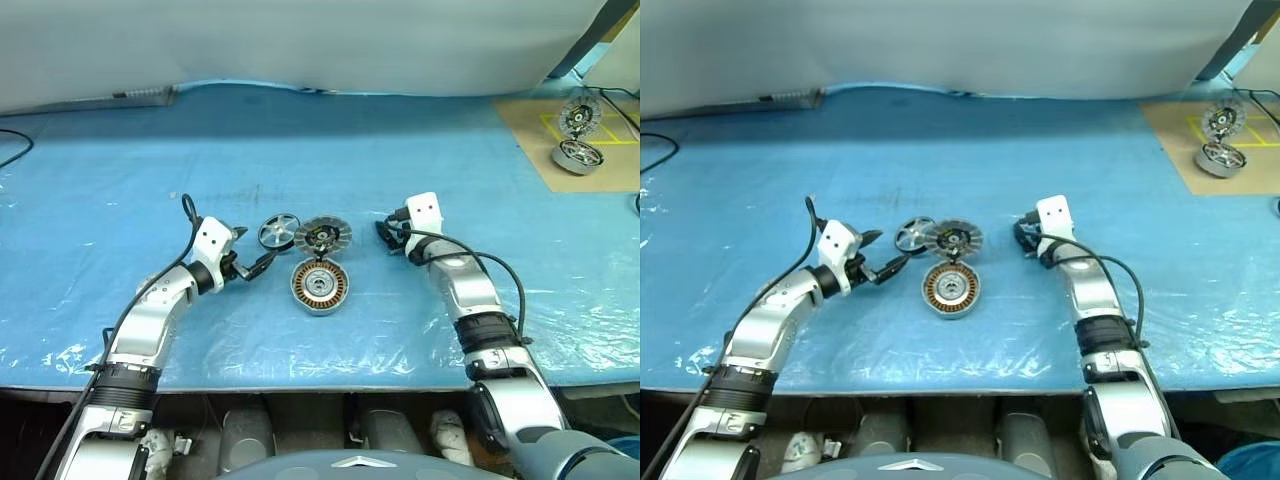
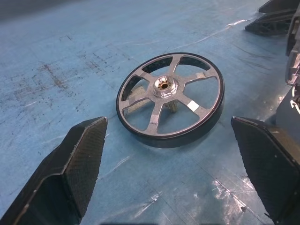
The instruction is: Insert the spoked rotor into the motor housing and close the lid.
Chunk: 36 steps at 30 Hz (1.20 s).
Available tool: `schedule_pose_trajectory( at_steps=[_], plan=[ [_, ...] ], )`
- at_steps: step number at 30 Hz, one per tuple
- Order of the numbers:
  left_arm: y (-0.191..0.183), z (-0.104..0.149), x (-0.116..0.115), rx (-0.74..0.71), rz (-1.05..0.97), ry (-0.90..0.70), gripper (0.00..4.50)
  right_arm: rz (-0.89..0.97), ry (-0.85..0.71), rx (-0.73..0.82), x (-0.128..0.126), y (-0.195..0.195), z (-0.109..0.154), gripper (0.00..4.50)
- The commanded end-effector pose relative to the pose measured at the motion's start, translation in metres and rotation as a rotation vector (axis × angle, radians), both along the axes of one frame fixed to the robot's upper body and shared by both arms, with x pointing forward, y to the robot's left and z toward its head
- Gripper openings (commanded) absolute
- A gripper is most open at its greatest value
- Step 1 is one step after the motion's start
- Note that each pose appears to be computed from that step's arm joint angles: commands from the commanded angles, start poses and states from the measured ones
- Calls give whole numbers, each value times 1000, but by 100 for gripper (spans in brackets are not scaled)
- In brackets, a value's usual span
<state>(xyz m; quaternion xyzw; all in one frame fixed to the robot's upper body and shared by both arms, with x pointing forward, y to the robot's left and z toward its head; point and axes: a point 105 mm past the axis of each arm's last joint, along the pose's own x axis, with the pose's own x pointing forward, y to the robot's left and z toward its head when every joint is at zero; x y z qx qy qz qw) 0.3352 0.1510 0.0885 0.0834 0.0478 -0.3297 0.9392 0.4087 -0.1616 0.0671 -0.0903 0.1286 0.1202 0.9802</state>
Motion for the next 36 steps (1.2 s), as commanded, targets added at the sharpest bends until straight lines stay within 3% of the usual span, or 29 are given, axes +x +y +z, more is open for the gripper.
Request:
schedule_pose_trajectory(
  at_steps=[1,7,8,16,24,27,36],
  plan=[
    [-3,14,-2,-9,-4,-50,450,-21,104,-28,-13,-7,-35,276],
    [-4,16,-2,-9,-2,-45,450,-8,135,-5,-39,-12,-45,73],
    [-4,16,-2,-9,-2,-45,450,-2,135,-1,-44,-13,-43,57],
    [-8,16,-3,-8,-17,-42,450,329,62,-57,-108,7,11,57],
    [-15,19,2,0,-41,-81,450,720,7,-108,-141,51,62,57],
    [-14,19,3,0,-42,-81,450,771,2,-95,-140,68,66,57],
    [-7,15,2,7,-26,-83,450,845,43,-74,-129,98,42,57]
  ],
)
